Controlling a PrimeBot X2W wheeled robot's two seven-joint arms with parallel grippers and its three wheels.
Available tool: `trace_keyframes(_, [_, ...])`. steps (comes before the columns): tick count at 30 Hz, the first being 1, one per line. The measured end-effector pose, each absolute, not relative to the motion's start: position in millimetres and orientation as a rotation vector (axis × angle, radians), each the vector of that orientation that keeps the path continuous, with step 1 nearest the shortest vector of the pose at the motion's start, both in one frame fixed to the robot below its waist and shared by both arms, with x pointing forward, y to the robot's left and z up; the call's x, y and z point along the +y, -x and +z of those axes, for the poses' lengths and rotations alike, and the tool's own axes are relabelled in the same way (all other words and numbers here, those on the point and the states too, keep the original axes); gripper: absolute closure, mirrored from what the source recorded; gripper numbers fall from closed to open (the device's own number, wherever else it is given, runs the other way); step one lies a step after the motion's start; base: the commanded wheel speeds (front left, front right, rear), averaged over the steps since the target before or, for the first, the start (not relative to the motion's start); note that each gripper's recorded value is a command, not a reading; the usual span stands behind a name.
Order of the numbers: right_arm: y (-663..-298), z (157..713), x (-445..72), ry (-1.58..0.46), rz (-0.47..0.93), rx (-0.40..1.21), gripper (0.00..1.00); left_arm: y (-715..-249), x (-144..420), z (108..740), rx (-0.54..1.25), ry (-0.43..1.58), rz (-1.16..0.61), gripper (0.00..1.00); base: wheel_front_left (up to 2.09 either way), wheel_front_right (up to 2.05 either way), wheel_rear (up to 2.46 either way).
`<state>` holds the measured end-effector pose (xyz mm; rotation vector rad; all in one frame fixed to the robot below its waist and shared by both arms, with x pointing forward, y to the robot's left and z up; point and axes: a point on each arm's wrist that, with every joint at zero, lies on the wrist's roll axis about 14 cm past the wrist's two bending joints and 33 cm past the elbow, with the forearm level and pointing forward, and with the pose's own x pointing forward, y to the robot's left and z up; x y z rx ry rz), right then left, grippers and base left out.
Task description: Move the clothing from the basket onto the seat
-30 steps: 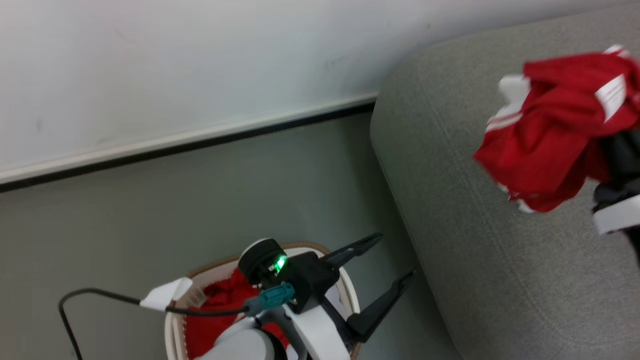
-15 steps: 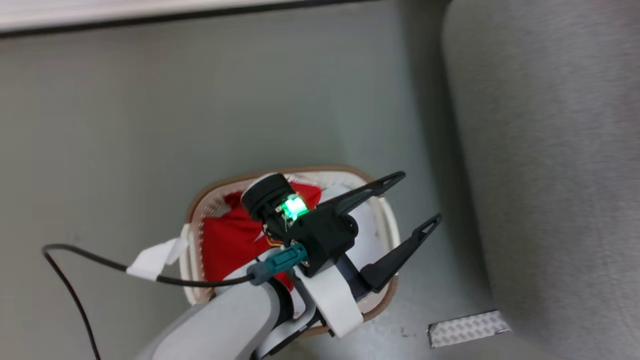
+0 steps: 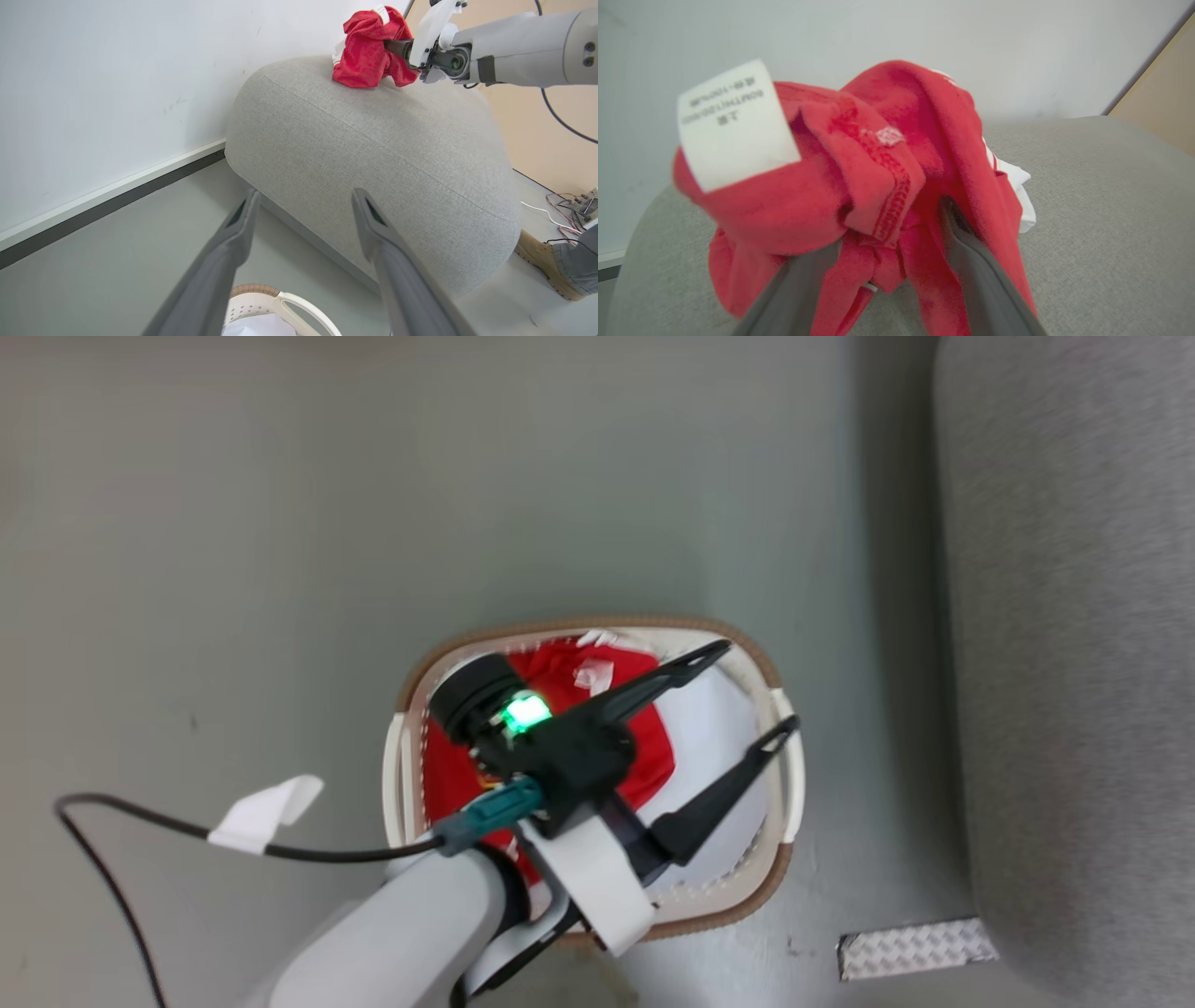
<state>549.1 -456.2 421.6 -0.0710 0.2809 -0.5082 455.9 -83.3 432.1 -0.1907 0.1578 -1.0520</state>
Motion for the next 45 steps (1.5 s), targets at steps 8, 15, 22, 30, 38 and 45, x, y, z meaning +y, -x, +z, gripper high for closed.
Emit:
trace_keyframes(8, [-510, 462, -440, 0.152, -0.425, 0.227, 0.0, -444, -65, 453, 0.147, 0.212, -0.962, 0.0, 0.0, 0.0, 0.0])
trace_keyframes(15, [-468, 529, -402, 0.15, -0.323, 0.004, 0.0, -425, -30, 481, 0.101, 0.222, -0.803, 0.0, 0.0, 0.0, 0.0])
trace_keyframes(22, [-398, 534, -342, 0.074, -0.233, -0.094, 0.0, -401, 26, 503, 0.038, 0.203, -0.577, 0.0, 0.0, 0.0, 0.0])
trace_keyframes(30, [-353, 517, -255, -0.025, -0.096, -0.1, 0.0, -363, 111, 499, 0.03, 0.175, -0.268, 0.0, 0.0, 0.0, 0.0])
trace_keyframes(38, [-342, 492, -192, -0.082, 0.034, -0.037, 0.0, -341, 157, 504, -0.024, 0.159, -0.107, 0.0, 0.0, 0.0, 0.0])
trace_keyframes(45, [-349, 485, -184, -0.098, 0.046, -0.018, 0.0, -351, 137, 494, -0.007, 0.13, -0.184, 0.0, 0.0, 0.0, 0.0])
